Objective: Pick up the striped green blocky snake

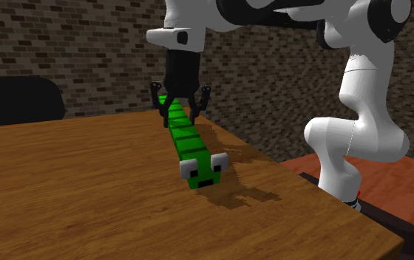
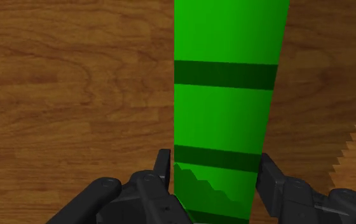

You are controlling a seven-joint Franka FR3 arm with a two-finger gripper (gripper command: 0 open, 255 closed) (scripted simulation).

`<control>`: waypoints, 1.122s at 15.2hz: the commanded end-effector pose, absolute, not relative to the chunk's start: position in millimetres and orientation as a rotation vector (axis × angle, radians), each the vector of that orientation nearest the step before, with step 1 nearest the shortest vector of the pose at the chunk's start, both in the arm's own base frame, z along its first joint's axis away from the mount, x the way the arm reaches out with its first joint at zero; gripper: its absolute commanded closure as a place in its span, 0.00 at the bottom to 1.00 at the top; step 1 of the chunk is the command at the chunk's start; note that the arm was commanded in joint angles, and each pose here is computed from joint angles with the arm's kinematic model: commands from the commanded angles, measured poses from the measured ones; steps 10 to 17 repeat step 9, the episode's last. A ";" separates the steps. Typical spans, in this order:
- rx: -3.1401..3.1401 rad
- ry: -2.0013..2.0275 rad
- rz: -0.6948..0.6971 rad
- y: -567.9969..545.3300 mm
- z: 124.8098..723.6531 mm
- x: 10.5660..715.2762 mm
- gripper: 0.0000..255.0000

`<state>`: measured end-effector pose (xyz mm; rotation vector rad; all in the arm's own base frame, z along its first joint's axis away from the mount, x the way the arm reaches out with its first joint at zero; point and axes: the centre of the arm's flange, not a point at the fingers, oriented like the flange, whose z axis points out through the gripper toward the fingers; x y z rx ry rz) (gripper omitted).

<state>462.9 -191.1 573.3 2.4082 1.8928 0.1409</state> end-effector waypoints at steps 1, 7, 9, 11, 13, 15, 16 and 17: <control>2.408 1.893 0.141 -191.2 585.1 462.4 1.00; 2.408 1.893 0.141 -191.2 616.7 462.4 1.00; 2.408 1.893 0.141 -191.2 617.5 462.4 1.00; 2.408 1.893 0.141 -191.2 617.5 462.4 1.00; 2.408 1.893 0.141 -191.2 617.5 462.4 1.00; 2.408 1.893 0.141 -191.2 617.5 462.4 1.00; 2.408 1.893 0.141 -191.2 617.5 462.4 1.00; 2.408 1.893 0.141 -191.2 617.5 462.4 1.00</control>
